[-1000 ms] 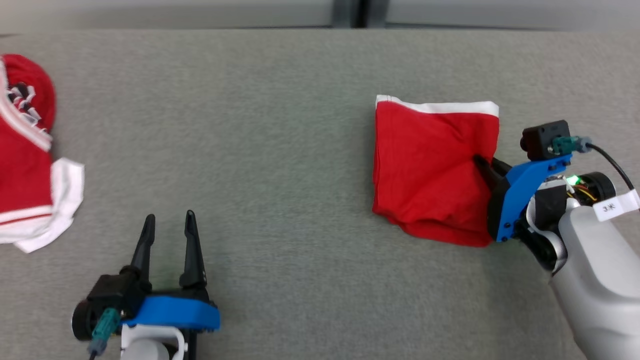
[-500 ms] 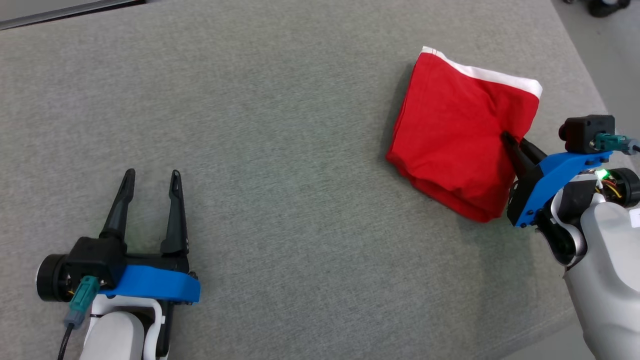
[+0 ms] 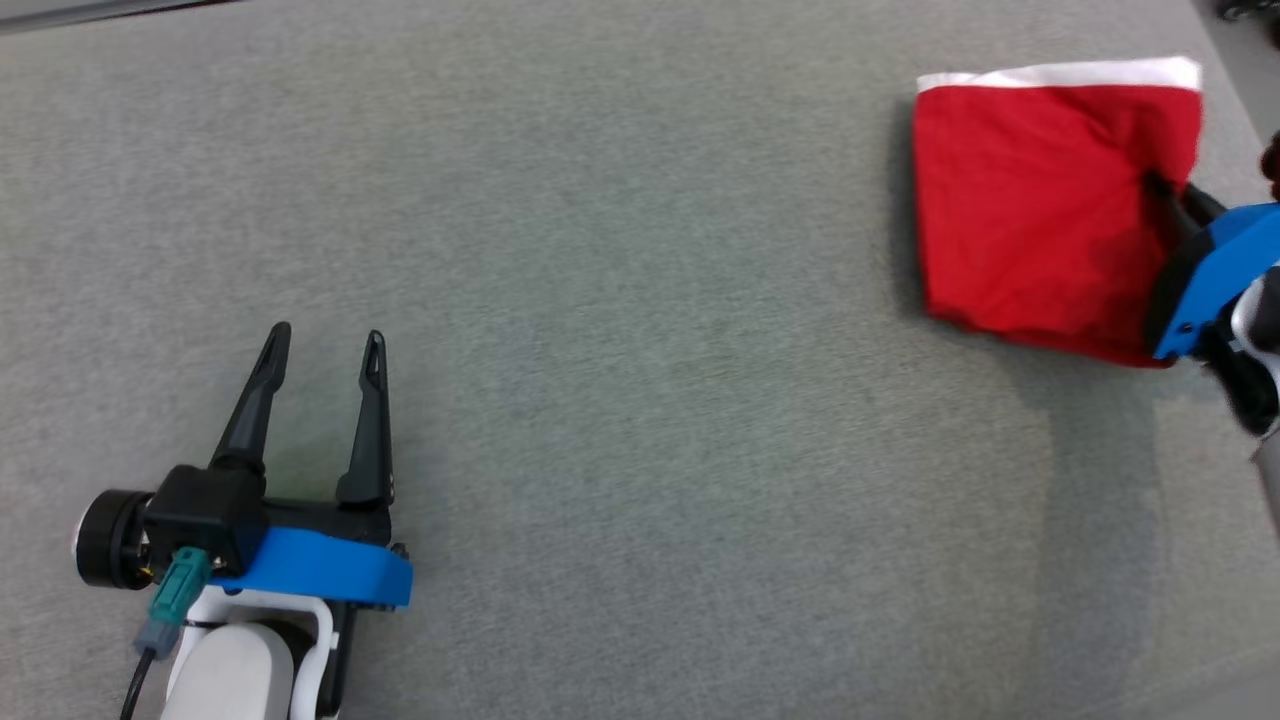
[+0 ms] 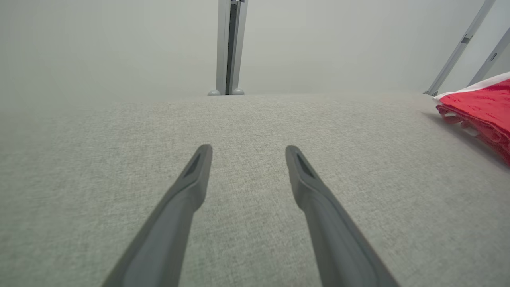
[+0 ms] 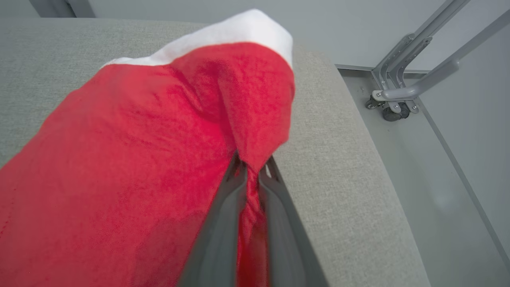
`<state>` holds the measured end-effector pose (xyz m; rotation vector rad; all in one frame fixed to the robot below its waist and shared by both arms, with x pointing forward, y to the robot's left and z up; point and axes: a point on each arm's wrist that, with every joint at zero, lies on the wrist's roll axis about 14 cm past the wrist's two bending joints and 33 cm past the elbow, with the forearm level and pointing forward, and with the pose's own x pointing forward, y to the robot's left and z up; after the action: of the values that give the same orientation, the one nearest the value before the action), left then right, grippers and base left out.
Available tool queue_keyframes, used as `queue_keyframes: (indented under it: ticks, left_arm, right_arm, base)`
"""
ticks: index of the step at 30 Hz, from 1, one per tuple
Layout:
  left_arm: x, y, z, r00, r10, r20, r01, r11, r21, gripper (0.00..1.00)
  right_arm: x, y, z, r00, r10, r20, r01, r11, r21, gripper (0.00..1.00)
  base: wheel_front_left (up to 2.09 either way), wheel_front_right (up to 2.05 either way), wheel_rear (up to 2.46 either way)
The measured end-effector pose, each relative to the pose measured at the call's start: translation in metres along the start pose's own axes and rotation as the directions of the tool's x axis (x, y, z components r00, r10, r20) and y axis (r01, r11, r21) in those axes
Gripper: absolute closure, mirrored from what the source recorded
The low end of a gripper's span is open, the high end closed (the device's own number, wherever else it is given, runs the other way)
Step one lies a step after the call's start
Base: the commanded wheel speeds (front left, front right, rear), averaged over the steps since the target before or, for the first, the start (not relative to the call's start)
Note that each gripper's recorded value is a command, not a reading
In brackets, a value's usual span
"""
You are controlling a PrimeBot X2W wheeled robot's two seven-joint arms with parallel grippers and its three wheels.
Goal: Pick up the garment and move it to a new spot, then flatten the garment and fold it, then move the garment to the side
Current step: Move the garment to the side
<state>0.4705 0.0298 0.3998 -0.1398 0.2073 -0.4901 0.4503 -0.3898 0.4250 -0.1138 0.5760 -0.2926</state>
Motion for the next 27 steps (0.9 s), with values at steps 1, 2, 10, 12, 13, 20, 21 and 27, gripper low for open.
queue_keyframes:
  ticks: [1,2,10,12,13,20,21,27]
  left_arm:
    - [-0.004,0.004,0.001,1.0,0.015,0.0,-0.015,1.0,0.002,0.0]
    - [-0.008,0.009,0.0,1.0,0.029,-0.005,-0.029,1.0,0.004,0.0]
    - [-0.031,0.04,-0.013,0.992,0.121,-0.044,-0.121,0.993,0.01,0.0]
    - [-0.034,0.043,-0.016,0.99,0.131,-0.052,-0.13,0.991,0.008,0.0]
    - [-0.034,0.044,-0.017,0.99,0.134,-0.055,-0.133,0.991,0.007,0.0]
    - [-0.034,0.043,-0.022,0.989,0.131,-0.063,-0.131,0.991,-0.001,0.0]
    - [-0.034,0.042,-0.021,0.99,0.13,-0.062,-0.13,0.991,-0.002,0.0]
    - [-0.034,0.039,-0.019,0.991,0.123,-0.058,-0.124,0.992,-0.009,0.0]
  right_arm:
    - [0.004,-0.003,0.005,1.0,-0.006,-0.001,0.006,1.0,-0.007,1.0]
    - [0.008,-0.007,0.01,1.0,-0.013,0.0,0.013,1.0,-0.013,1.0]
    - [0.037,-0.027,0.033,0.998,-0.062,-0.019,0.06,0.993,-0.101,1.0]
    - [0.043,-0.031,0.038,0.997,-0.075,-0.015,0.073,0.992,-0.108,1.0]
    - [0.046,-0.032,0.041,0.997,-0.08,-0.009,0.078,0.99,-0.114,1.0]
    - [0.055,-0.033,0.064,0.99,-0.096,0.1,0.112,0.98,-0.165,0.0]
    - [0.055,-0.031,0.067,0.988,-0.094,0.119,0.114,0.979,-0.171,0.0]
    - [0.054,-0.008,0.071,0.983,-0.048,0.175,0.08,0.98,-0.183,0.0]
  base:
    - [0.0,0.0,0.0]
    - [0.0,0.0,0.0]
    - [0.0,0.0,0.0]
    - [0.0,0.0,0.0]
    - [0.0,0.0,0.0]
    - [0.0,0.0,0.0]
    - [0.0,0.0,0.0]
    - [0.0,0.0,0.0]
